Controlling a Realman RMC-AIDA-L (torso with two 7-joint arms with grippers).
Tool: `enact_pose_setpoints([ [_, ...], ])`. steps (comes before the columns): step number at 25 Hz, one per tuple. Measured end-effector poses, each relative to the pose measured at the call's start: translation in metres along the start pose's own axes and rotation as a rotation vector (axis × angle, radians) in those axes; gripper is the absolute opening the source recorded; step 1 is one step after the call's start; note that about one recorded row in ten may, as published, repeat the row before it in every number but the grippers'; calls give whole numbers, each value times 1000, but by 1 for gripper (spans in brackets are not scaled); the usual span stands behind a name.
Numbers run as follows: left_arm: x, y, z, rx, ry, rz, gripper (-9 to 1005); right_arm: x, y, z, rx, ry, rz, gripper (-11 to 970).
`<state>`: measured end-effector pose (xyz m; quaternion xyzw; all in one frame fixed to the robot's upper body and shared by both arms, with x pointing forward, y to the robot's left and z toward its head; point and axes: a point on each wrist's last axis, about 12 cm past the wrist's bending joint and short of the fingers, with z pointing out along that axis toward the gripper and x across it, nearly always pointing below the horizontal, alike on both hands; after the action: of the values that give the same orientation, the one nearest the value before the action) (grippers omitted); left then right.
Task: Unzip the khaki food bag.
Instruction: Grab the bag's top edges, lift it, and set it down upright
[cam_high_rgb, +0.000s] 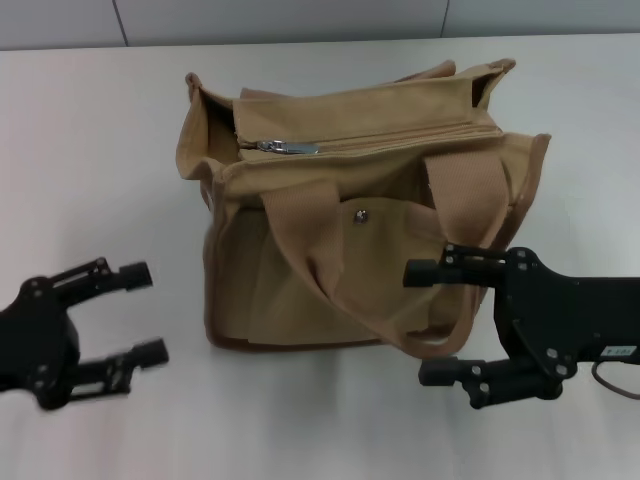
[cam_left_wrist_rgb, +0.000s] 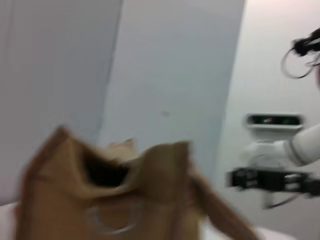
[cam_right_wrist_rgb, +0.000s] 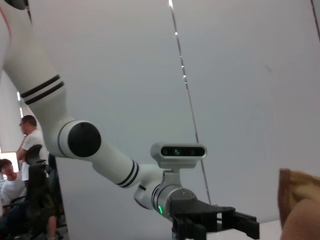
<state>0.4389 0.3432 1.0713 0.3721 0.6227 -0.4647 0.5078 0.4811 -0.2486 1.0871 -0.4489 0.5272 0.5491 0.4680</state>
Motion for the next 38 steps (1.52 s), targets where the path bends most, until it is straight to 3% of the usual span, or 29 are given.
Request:
enact_pose_setpoints([
  [1, 5, 6, 4, -70, 11, 2, 845, 0, -1, 0, 9, 1, 1, 840],
  [6, 17, 17, 17, -214, 19, -4, 846, 2, -3, 0, 29, 9, 5, 840],
  [10, 19, 19, 27, -225, 7, 12, 840, 2, -5, 1, 41, 12, 5, 839],
  [13, 18, 19, 47, -210, -34, 46, 832, 3, -6, 2, 60, 1, 11, 839],
  [18, 16, 19, 57, -159, -26, 52, 652, 4, -7, 2, 73, -8, 16, 839],
  [21, 13, 21, 49, -146, -8, 19, 398, 5, -8, 2, 80, -4, 17, 839],
  [26, 6, 15, 32, -110, -50, -43, 340, 5, -8, 2, 89, 0, 14, 839],
  [31, 8, 14, 40, -110, -67, -49, 282, 4, -11, 5, 86, 0, 13, 840],
  [36, 11, 14, 57, -106, -74, -52, 523, 5, -13, 7, 89, 4, 16, 840],
  [38, 11, 15, 60, -112, -75, -48, 542, 5, -13, 7, 91, 3, 19, 840],
])
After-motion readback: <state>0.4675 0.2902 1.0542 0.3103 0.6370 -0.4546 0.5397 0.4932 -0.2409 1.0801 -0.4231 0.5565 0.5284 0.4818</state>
